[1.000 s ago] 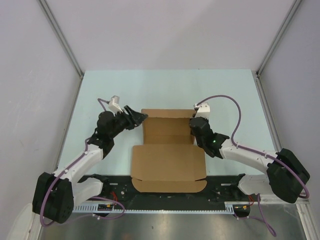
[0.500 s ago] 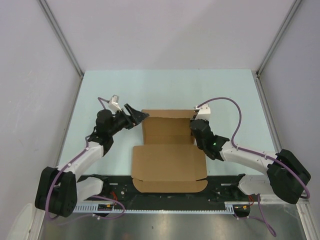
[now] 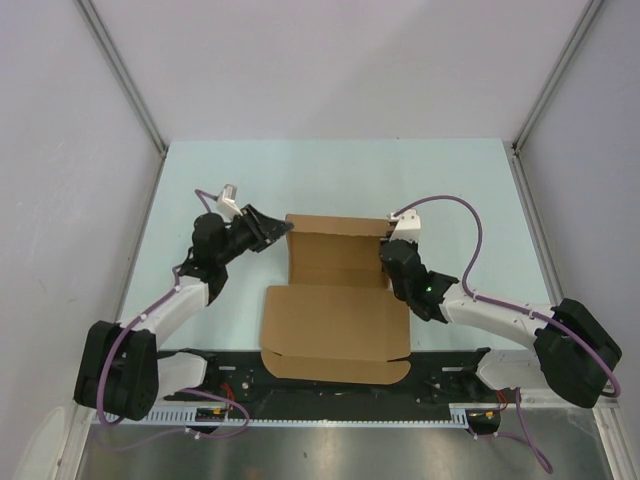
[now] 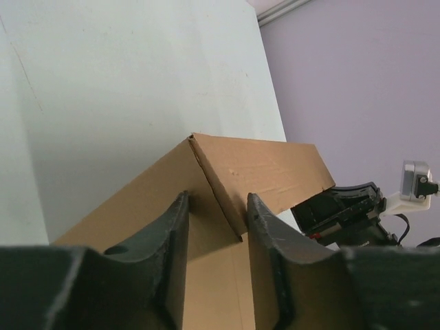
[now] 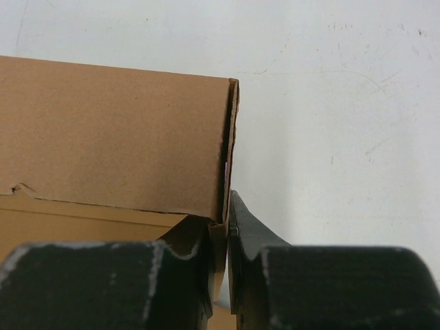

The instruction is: Fold the paper box

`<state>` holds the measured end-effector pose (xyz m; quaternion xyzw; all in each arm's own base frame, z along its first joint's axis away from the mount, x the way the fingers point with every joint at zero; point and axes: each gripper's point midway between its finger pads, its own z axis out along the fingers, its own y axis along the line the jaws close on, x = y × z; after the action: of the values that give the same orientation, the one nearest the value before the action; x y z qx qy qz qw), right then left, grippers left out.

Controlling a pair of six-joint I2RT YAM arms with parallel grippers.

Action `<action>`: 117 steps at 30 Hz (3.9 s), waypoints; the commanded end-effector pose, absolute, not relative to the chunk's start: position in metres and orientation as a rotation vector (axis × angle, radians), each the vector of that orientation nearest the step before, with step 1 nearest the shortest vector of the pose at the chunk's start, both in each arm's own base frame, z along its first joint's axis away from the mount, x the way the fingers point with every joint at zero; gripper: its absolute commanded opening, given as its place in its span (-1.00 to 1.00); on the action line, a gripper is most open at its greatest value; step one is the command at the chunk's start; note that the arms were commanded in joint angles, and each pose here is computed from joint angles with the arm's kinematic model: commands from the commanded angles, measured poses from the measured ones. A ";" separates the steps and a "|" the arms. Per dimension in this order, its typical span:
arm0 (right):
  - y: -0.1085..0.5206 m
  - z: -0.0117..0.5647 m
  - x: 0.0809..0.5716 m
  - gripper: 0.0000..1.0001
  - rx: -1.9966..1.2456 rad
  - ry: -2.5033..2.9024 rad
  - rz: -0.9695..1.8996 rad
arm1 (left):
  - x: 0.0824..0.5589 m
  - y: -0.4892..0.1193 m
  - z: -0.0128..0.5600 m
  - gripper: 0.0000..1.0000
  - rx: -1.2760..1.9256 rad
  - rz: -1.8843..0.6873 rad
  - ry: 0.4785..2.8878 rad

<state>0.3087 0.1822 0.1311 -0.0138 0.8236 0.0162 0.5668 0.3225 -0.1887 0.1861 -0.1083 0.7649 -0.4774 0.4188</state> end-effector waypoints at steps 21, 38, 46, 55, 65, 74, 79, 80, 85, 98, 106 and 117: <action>0.185 0.183 0.266 0.48 -0.166 1.916 0.221 | 0.306 -0.194 0.167 -0.40 -0.221 -1.250 1.948; 0.207 0.257 0.231 0.94 -0.267 1.804 0.550 | 0.309 -0.189 0.181 -0.34 -0.213 -1.215 1.913; 0.201 0.249 0.243 0.86 -0.007 1.899 0.745 | 0.304 -0.188 0.178 -0.33 -0.208 -1.204 1.911; 0.199 0.225 0.243 0.59 0.089 1.960 0.789 | 0.302 -0.188 0.179 -0.32 -0.195 -1.208 1.906; 0.179 0.196 0.239 -0.09 0.117 2.039 0.654 | 0.298 -0.188 0.171 -0.33 -0.196 -1.211 1.924; 0.175 0.274 0.252 0.85 -0.031 1.899 0.478 | 0.305 -0.188 0.187 -0.27 -0.176 -1.193 1.902; 0.209 0.311 0.247 0.87 -0.294 1.831 0.357 | 0.311 -0.189 0.193 0.08 -0.170 -1.187 1.902; 0.215 0.308 0.248 0.88 -0.323 1.834 0.317 | 0.312 -0.189 0.193 0.16 -0.175 -1.183 1.903; 0.245 0.305 0.244 0.89 -0.534 1.803 0.184 | 0.315 -0.189 0.206 0.33 -0.161 -1.181 1.881; 0.301 0.275 0.227 0.89 -0.856 1.661 -0.176 | 0.327 -0.153 0.264 0.48 -0.197 -1.035 1.785; 0.322 0.239 0.241 0.62 -1.038 1.592 -0.434 | 0.316 -0.090 0.268 0.52 -0.443 -0.757 1.729; 0.324 0.225 0.264 -0.33 -1.087 1.563 -0.599 | 0.311 -0.067 0.287 0.54 -0.518 -0.673 1.671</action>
<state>0.2497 0.3200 0.1991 -0.4896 0.6630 -0.2325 0.5164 0.3111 -0.0767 0.2699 -0.2154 0.7290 -0.3058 0.5732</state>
